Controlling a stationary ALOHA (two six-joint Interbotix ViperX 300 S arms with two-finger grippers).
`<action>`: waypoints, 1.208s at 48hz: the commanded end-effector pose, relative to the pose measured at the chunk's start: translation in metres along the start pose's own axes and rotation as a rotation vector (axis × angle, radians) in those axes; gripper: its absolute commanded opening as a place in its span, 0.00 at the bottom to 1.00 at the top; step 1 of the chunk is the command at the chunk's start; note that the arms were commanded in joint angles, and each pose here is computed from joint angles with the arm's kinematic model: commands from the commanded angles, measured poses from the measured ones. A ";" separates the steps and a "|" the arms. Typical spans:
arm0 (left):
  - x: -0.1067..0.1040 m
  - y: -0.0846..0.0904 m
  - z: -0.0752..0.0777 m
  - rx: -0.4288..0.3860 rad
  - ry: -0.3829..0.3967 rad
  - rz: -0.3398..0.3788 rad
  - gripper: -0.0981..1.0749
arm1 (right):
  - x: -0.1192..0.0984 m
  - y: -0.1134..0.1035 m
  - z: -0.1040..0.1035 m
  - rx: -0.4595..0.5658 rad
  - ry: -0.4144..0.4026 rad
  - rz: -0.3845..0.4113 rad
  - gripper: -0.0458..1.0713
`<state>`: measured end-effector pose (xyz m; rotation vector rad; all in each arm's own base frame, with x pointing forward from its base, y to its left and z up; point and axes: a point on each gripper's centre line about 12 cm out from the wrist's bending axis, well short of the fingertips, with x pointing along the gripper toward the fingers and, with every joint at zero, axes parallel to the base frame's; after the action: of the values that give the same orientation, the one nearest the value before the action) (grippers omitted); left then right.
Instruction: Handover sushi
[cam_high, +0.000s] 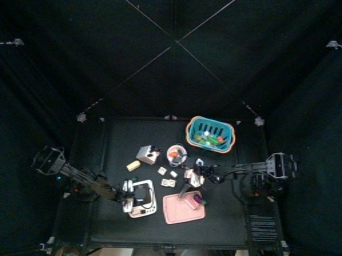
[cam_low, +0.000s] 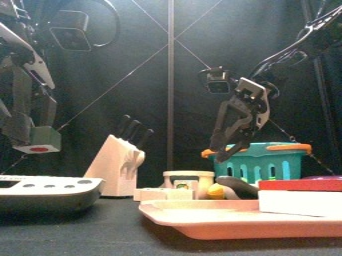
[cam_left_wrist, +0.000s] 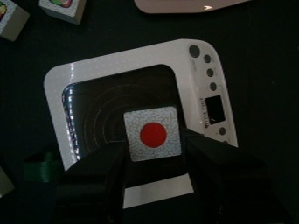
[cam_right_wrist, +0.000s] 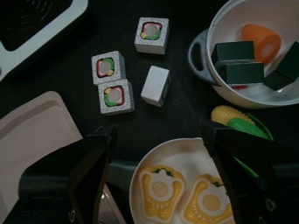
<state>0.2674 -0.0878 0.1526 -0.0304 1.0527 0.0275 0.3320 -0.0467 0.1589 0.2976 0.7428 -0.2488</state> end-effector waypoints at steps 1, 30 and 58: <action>-0.005 -0.002 0.010 0.000 -0.032 -0.010 0.63 | -0.007 0.004 0.014 0.006 -0.049 0.016 0.96; -0.007 0.051 0.058 0.082 -0.243 0.092 0.62 | -0.022 0.026 0.058 0.185 -0.193 0.114 0.96; -0.023 0.109 0.110 0.101 -0.434 0.178 0.62 | -0.029 0.027 0.081 0.395 -0.345 0.191 0.96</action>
<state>0.3376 0.0209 0.2113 0.1467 0.6706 0.1370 0.3676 -0.0455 0.2180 0.6667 0.3993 -0.2737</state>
